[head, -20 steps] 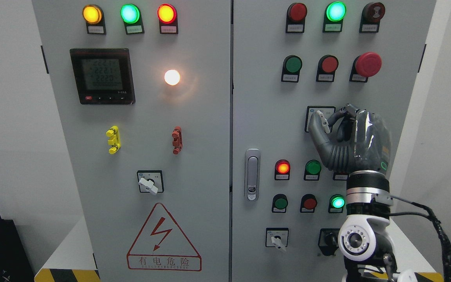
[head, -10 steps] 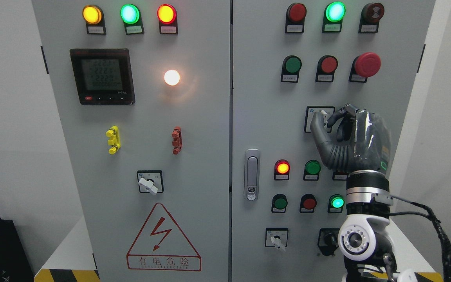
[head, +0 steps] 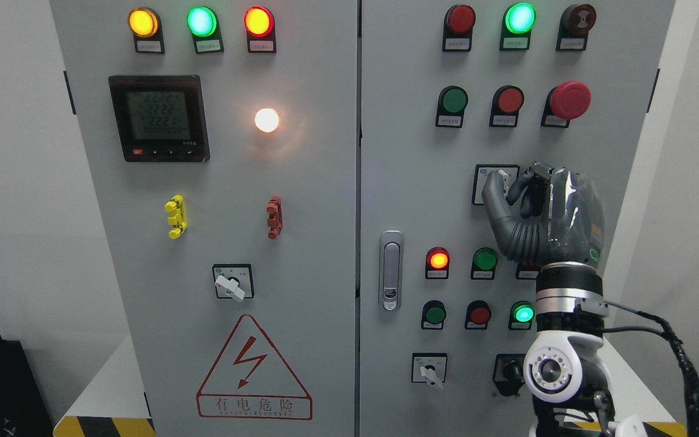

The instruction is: Rotate and turn off gray switch

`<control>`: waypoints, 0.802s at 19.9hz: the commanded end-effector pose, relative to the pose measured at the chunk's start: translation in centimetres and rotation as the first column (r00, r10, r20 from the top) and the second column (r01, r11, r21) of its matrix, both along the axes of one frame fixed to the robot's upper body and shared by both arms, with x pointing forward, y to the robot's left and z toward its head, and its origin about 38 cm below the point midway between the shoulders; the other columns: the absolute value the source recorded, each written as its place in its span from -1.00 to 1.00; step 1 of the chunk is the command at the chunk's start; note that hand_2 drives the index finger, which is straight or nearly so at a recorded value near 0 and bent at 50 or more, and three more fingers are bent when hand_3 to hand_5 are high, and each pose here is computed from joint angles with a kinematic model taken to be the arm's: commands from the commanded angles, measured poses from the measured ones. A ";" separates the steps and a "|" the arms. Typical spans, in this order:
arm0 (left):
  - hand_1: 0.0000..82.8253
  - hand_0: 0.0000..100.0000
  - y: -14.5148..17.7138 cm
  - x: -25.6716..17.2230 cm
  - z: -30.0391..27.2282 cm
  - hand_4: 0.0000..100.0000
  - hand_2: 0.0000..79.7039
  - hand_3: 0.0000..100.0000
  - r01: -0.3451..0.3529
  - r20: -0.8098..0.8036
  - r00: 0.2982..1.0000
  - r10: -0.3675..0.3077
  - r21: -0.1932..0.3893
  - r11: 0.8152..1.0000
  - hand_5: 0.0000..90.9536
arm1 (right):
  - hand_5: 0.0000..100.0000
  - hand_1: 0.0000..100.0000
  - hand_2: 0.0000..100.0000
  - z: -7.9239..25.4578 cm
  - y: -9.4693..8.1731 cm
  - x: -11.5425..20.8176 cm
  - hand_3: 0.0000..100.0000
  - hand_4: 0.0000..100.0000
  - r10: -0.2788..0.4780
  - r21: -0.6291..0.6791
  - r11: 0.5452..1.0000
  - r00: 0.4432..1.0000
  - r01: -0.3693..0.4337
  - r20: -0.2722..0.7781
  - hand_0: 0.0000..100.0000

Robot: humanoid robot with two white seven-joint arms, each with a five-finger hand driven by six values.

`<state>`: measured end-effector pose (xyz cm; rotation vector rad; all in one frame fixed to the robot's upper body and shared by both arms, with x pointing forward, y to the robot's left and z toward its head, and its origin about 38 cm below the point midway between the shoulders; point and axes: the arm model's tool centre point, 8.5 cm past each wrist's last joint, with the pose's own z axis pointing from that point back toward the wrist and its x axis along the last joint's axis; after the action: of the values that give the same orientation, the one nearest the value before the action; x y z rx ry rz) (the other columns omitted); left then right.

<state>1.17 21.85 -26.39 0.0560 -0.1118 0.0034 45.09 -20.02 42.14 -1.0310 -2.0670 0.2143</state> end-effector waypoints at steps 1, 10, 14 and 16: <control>-0.06 -0.76 0.0 1.4 0.0 -1.00 -1.00 -1.00 -0.027 0.034 0.999 0.027 -0.002 1.000 -1.00 | 1.00 -0.22 0.60 0.0 0.0 0.0 1.00 0.99 0.001 0.001 1.000 1.000 -0.001 -0.001 0.06; -0.06 -0.76 0.0 1.4 0.0 -1.00 -1.00 -1.00 -0.027 0.034 0.999 0.027 -0.002 1.000 -1.00 | 1.00 -0.27 0.58 0.0 0.0 0.0 1.00 0.99 0.004 -0.001 1.000 1.000 -0.004 0.002 -0.12; -0.06 -0.76 0.0 1.4 0.0 -1.00 -1.00 -1.00 -0.027 0.034 0.999 0.027 -0.002 1.000 -1.00 | 1.00 -0.28 0.58 0.1 0.0 0.0 1.00 0.99 0.006 -0.002 1.000 1.000 -0.006 0.003 -0.19; -0.06 -0.76 0.0 1.4 0.0 -1.00 -1.00 -1.00 -0.027 0.034 0.999 0.027 -0.002 1.000 -1.00 | 1.00 -0.31 0.58 0.1 0.0 0.0 1.00 0.99 0.006 -0.002 1.000 1.000 -0.006 0.003 -0.22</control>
<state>1.17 21.83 -26.39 0.0547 -0.1118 0.0033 45.07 -20.01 42.19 -1.0284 -2.0723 0.2153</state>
